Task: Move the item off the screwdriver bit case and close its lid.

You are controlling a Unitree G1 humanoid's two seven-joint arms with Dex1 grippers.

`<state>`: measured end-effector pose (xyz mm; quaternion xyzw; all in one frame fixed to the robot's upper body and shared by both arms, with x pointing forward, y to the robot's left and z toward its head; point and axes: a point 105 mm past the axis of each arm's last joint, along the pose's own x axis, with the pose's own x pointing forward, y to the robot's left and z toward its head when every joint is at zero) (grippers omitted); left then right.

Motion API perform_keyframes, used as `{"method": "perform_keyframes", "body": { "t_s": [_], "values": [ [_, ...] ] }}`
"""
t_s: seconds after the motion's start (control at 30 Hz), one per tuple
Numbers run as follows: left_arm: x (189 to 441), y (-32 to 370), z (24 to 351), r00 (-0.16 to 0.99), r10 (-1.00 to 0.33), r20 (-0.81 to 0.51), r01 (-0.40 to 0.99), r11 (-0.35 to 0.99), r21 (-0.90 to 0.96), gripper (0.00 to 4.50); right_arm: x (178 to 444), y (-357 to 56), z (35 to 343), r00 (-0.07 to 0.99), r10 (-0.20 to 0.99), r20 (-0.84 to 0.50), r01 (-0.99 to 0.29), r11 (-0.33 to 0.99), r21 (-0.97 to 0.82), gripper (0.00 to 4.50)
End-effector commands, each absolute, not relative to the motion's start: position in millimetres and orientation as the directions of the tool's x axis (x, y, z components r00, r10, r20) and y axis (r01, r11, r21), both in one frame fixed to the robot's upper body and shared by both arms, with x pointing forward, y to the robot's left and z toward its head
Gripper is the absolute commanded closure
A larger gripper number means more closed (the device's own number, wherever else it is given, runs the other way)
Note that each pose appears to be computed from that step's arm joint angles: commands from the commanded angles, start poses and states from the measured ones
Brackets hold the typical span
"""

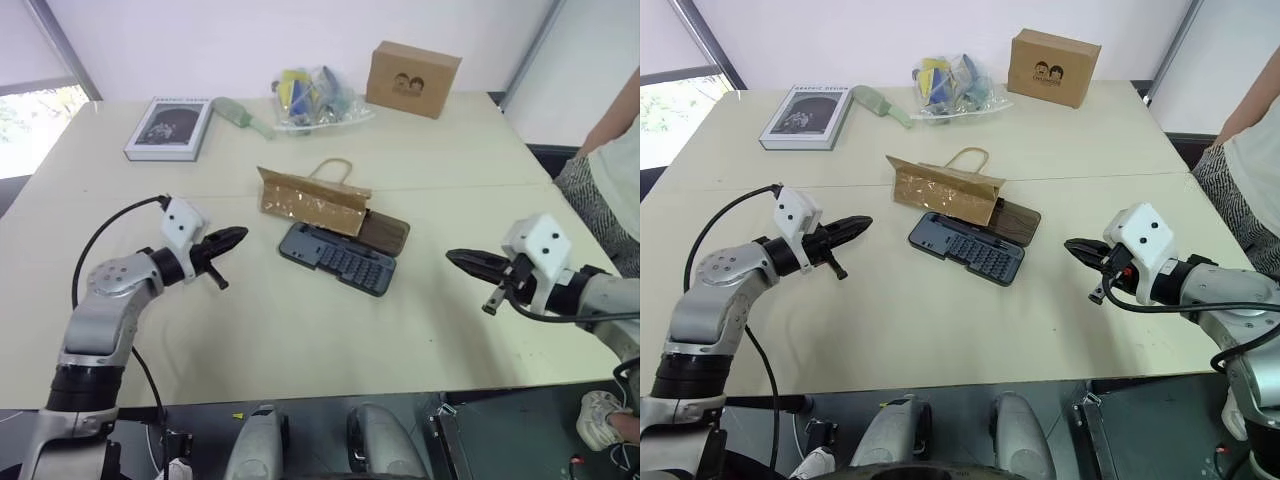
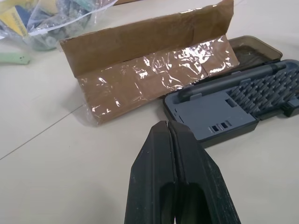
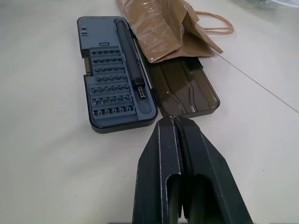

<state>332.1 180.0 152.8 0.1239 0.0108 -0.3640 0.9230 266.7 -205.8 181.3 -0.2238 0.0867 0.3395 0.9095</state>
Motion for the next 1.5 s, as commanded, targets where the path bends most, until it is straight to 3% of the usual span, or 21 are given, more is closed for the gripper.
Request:
{"method": "perform_keyframes", "body": {
  "t_s": [0.03, 1.4, 1.5],
  "values": [
    [328.8, 177.5, 159.5, 0.728, -0.68, -0.088, 0.677, 0.694, 0.246, 4.5, 265.3, -201.1, 191.4, 0.751, 0.593, -0.289, -0.659, 0.646, -0.387, 4.46],
    [328.3, 174.2, 156.7, 0.733, -0.675, -0.09, 0.675, 0.704, 0.22, 4.5, 270.0, -199.9, 193.8, 0.76, 0.594, -0.263, -0.648, 0.663, -0.375, 4.46],
    [329.1, 173.3, 156.5, 0.731, -0.676, -0.09, 0.677, 0.702, 0.221, 4.5, 271.0, -199.5, 193.3, 0.76, 0.596, -0.259, -0.649, 0.672, -0.357, 3.68]
  ]
}}
